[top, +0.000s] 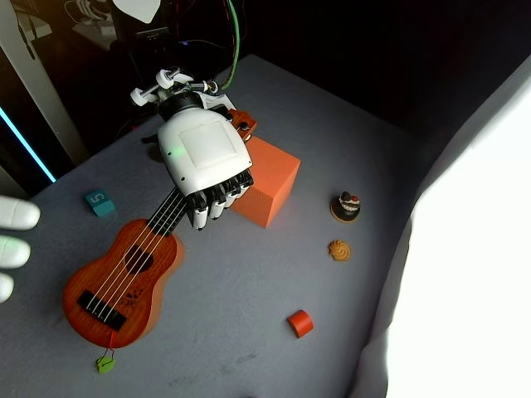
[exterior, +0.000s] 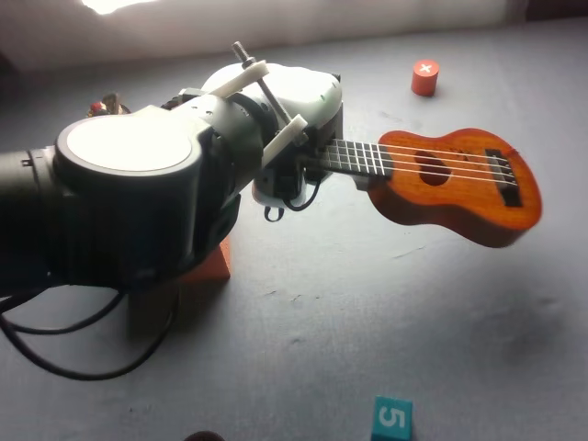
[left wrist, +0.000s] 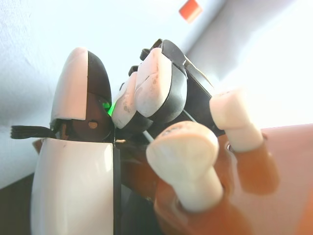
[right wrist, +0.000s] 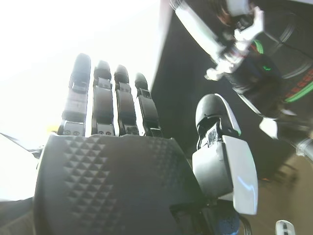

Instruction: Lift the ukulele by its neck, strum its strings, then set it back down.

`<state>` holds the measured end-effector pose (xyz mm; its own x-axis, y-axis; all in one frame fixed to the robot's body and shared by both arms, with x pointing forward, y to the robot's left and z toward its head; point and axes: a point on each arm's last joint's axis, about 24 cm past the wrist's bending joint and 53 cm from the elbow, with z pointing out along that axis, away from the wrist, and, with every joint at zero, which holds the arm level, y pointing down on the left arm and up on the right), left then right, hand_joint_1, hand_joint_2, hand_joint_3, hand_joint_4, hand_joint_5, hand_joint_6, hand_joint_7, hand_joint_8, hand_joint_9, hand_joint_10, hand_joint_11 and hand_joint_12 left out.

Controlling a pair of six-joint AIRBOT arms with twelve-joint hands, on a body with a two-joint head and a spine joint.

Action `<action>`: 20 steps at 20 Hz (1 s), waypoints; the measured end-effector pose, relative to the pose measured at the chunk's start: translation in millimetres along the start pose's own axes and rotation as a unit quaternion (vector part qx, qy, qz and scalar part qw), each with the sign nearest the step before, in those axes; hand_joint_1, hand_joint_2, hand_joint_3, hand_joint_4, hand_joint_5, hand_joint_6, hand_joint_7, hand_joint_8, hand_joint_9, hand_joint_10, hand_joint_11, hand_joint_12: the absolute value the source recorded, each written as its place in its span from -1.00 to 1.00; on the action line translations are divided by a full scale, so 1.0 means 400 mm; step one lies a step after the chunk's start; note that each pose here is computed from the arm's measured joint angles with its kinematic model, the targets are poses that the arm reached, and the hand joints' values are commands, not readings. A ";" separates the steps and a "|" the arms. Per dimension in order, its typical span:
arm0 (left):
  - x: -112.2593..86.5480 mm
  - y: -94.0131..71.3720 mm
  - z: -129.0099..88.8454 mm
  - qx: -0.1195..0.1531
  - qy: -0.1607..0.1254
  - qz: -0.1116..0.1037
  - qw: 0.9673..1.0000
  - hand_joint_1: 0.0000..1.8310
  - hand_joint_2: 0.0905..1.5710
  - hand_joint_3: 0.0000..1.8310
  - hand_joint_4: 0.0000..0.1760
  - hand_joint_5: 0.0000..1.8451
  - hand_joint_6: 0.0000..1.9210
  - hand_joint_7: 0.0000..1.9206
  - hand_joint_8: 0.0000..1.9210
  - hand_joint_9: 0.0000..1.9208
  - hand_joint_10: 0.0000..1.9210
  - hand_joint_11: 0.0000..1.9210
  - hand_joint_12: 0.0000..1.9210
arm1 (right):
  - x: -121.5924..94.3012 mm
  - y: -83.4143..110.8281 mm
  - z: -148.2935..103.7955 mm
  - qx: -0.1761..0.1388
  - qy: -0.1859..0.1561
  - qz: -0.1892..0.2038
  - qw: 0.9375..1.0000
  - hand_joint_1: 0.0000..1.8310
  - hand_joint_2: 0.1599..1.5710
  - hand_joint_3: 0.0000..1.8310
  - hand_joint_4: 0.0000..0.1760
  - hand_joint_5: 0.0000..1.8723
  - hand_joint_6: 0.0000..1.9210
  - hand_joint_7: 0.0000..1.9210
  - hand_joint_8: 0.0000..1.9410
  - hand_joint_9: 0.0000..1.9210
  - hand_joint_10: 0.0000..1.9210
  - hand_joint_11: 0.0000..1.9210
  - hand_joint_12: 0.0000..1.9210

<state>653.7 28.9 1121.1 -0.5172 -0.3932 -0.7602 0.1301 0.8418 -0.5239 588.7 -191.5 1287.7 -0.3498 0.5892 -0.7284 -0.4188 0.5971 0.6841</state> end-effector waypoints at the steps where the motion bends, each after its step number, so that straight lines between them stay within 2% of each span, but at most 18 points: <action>1: 0.006 -0.009 -0.006 0.007 0.005 -0.004 1.000 0.63 0.52 -1.00 -0.02 0.37 1.00 0.42 1.00 0.51 1.00 0.55 1.00 | 0.012 -0.011 0.003 0.004 0.017 0.005 1.000 -1.00 0.60 -1.00 -1.00 -0.84 -0.99 -0.85 -1.00 -0.82 -0.99 -1.00 -0.36; 3: 0.005 -0.030 -0.010 0.020 0.010 -0.016 1.000 0.62 0.51 -1.00 0.01 0.37 1.00 0.41 1.00 0.50 1.00 0.56 1.00 | 0.043 -0.015 0.010 0.000 0.050 0.022 0.999 -1.00 0.59 -1.00 -1.00 -0.88 -1.00 -0.87 -1.00 -0.83 -1.00 -1.00 -0.27; 4: -0.003 -0.038 -0.011 0.024 0.008 -0.018 1.000 0.64 0.51 -1.00 0.02 0.38 1.00 0.41 1.00 0.51 1.00 0.56 1.00 | 0.052 -0.014 0.013 -0.003 0.057 0.017 0.998 -1.00 0.59 -1.00 -1.00 -0.89 -1.00 -0.87 -1.00 -0.85 -1.00 -1.00 -0.32; 6: -0.019 -0.053 -0.012 0.030 0.002 -0.020 0.999 0.62 0.52 -1.00 -0.02 0.39 1.00 0.42 1.00 0.51 1.00 0.55 1.00 | 0.057 -0.019 0.025 -0.005 0.063 0.030 0.998 -0.96 0.59 -1.00 -1.00 -0.85 -0.98 -0.85 -0.99 -0.83 -0.99 -1.00 -0.31; 7: -0.022 -0.056 -0.013 0.032 0.000 -0.018 0.999 0.59 0.52 -1.00 -0.85 0.40 1.00 0.42 1.00 0.50 1.00 0.53 1.00 | 0.057 -0.022 0.028 -0.005 0.064 0.028 0.998 -0.97 0.60 -1.00 -1.00 -0.85 -0.99 -0.84 -0.99 -0.83 -0.99 -1.00 -0.31; 8: -0.024 -0.058 -0.013 0.033 0.000 -0.020 0.999 0.64 0.52 -1.00 -0.95 0.37 1.00 0.40 1.00 0.47 1.00 0.53 1.00 | 0.060 -0.032 0.034 -0.001 0.068 0.030 0.997 -0.97 0.60 -1.00 -1.00 -0.87 -0.99 -0.85 -1.00 -0.84 -0.99 -1.00 -0.36; 11: -0.025 -0.063 -0.014 0.035 0.001 -0.021 0.999 0.63 0.51 -1.00 -0.98 0.40 1.00 0.41 1.00 0.49 1.00 0.54 1.00 | 0.090 -0.048 0.050 0.009 0.085 0.024 0.996 -1.00 0.60 -1.00 -1.00 -0.87 -0.99 -0.86 -1.00 -0.84 -0.99 -1.00 -0.30; 13: -0.026 -0.065 -0.014 0.037 0.001 -0.022 0.999 0.63 0.52 -1.00 -0.98 0.38 1.00 0.41 1.00 0.50 1.00 0.55 1.00 | 0.110 -0.042 0.066 0.003 0.095 0.020 0.995 -1.00 0.58 -1.00 -1.00 -0.85 -0.99 -0.84 -0.99 -0.83 -0.99 -1.00 -0.23; 14: -0.027 -0.066 -0.014 0.037 0.001 -0.022 0.999 0.62 0.50 -1.00 -0.96 0.38 1.00 0.41 1.00 0.50 1.00 0.54 1.00 | 0.118 -0.041 0.070 0.003 0.098 0.022 0.995 -1.00 0.59 -1.00 -1.00 -0.85 -0.99 -0.86 -1.00 -0.84 -0.99 -1.00 -0.30; 18: -0.024 -0.071 -0.014 0.041 0.003 -0.020 0.999 0.63 0.52 -1.00 -0.93 0.37 1.00 0.40 1.00 0.50 1.00 0.53 1.00 | 0.161 -0.052 0.087 0.007 0.118 0.023 0.993 -1.00 0.60 -1.00 -1.00 -0.85 -0.99 -0.84 -0.99 -0.84 -0.99 -1.00 -0.31; 20: -0.022 -0.074 -0.015 0.043 0.005 -0.019 0.999 0.63 0.52 -1.00 -0.97 0.39 1.00 0.43 1.00 0.50 1.00 0.54 1.00 | 0.177 -0.051 0.090 0.005 0.125 0.025 0.992 -1.00 0.62 -0.99 -1.00 -0.86 -1.00 -0.85 -1.00 -0.85 -1.00 -1.00 -0.40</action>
<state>649.6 9.6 1145.6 -0.5314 -0.4195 -0.7360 0.1830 0.7914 -0.5832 602.8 -142.3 1223.8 -0.5670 0.4663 -0.6790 -0.3871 0.5768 0.7194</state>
